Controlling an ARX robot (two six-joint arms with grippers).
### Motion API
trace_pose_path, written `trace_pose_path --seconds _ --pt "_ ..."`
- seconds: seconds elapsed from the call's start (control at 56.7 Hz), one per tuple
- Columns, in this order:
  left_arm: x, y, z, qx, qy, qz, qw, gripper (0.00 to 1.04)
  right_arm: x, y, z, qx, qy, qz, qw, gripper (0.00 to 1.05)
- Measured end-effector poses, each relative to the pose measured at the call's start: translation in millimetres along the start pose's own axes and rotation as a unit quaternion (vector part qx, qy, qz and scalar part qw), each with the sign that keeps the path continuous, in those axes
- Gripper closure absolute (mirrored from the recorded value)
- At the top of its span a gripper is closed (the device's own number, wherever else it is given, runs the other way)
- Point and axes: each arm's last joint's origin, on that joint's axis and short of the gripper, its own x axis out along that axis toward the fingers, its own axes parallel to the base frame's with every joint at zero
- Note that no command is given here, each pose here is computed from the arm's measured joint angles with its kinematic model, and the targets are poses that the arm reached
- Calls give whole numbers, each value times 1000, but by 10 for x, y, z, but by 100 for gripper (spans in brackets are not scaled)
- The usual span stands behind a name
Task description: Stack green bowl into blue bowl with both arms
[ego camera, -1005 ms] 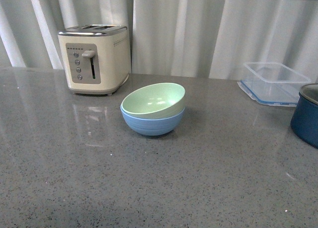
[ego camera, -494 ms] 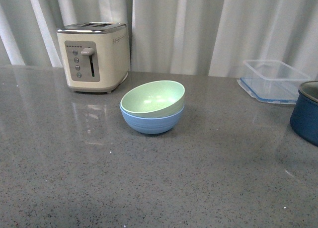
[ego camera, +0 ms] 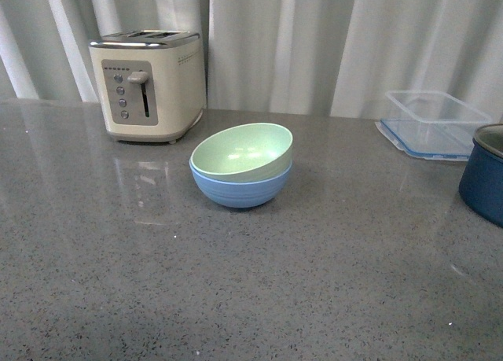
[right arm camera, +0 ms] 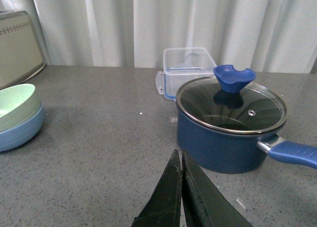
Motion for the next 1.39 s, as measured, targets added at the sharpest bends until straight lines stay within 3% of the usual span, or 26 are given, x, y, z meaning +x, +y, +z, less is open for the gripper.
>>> trace_pose_path --seconds 0.635,1.393 --pt "0 0 0 0 0 0 1000 7 -372 -2 -255 0 -3 2 1000 104" --pt "0 0 0 0 0 0 1000 7 -576 -3 -236 0 -8 2 1000 104"
